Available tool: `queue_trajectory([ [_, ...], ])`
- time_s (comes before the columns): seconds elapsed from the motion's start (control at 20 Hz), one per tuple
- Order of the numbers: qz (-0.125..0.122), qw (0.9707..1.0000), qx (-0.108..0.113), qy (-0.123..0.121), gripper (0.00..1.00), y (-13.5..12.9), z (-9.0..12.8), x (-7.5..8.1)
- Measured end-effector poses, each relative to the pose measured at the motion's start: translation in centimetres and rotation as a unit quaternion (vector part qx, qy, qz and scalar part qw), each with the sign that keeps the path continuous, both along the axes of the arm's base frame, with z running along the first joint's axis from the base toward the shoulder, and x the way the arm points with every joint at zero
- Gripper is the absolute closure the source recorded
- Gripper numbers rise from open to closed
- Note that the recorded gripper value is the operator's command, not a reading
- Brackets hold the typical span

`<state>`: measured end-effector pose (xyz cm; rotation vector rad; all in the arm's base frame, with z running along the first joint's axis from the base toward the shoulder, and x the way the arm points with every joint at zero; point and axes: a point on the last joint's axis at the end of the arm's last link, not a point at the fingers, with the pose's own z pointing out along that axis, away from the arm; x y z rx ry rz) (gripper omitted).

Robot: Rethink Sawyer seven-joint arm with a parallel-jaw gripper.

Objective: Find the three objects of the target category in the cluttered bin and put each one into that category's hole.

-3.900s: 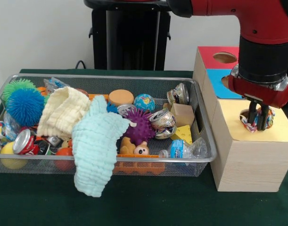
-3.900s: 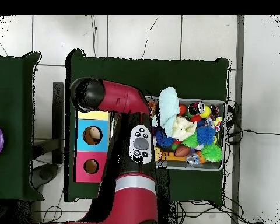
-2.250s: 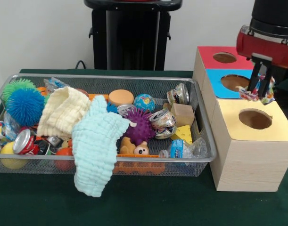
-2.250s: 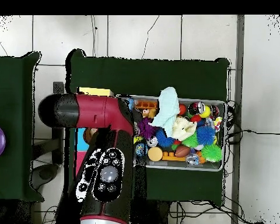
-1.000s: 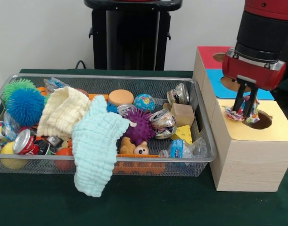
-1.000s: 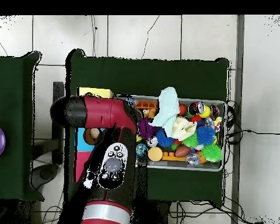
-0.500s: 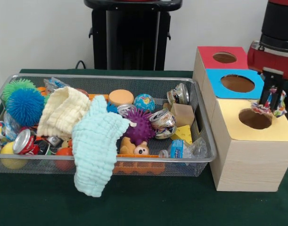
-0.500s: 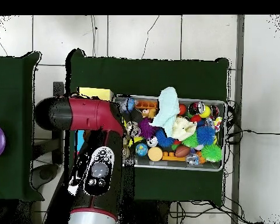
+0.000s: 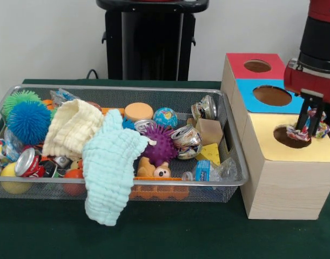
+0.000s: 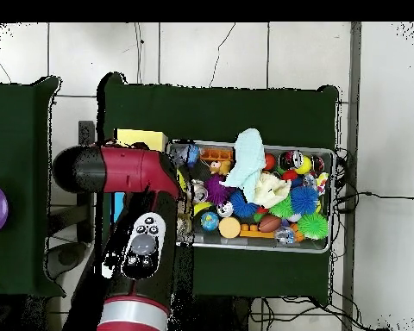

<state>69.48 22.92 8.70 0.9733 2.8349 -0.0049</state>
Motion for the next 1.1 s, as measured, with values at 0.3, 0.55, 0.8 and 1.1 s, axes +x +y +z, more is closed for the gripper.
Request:
queue_trajectory([
  [0.3, -0.021, 0.9996, -0.004, -0.017, 1.0, -3.3, -1.3, 1.2],
  [0.55, -0.025, 0.9996, 0.002, -0.013, 1.0, -3.6, -2.0, 1.3],
  [0.8, -0.027, 0.9996, 0.002, -0.012, 1.0, -3.9, -3.2, 1.1],
  [1.1, -0.03, 0.9993, 0.007, -0.023, 1.0, -4.0, -5.7, 1.2],
])
